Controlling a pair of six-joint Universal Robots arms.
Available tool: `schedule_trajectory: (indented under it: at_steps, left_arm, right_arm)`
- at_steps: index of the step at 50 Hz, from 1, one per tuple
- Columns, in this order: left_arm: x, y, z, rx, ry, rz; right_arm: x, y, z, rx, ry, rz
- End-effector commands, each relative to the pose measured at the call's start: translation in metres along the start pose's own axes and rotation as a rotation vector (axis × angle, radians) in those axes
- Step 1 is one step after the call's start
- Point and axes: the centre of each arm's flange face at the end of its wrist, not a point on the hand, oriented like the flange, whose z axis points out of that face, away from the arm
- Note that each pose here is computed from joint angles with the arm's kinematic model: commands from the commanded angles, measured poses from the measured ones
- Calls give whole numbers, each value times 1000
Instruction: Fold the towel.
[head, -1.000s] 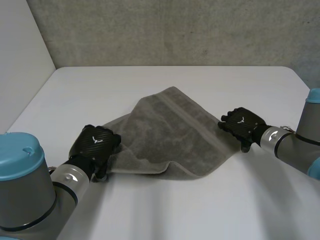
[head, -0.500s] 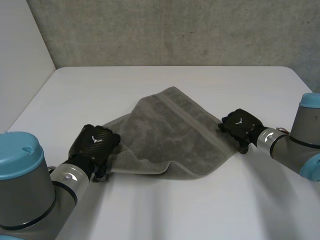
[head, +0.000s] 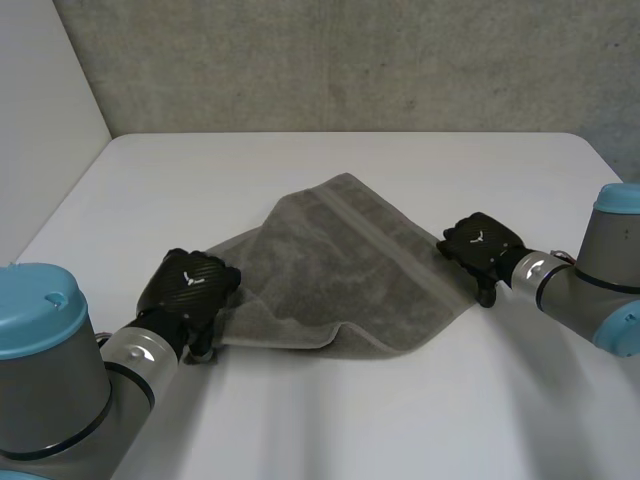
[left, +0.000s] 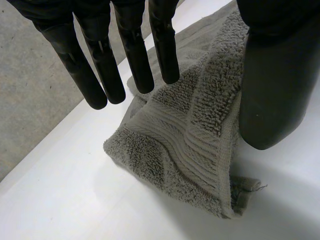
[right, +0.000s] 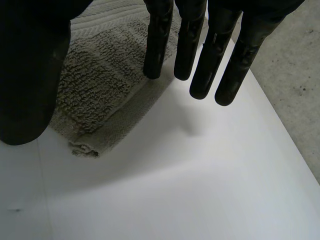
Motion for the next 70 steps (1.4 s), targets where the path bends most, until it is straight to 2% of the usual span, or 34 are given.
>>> schedule_trajectory:
  at_steps: [1, 70]
  left_arm:
    - [0, 0, 0, 0, 0, 0]
    - [0, 0, 1, 4, 0, -1]
  right_arm:
    - [-2, -2, 1, 3, -2, -4]
    - [-8, -21, 8, 57, 16, 43]
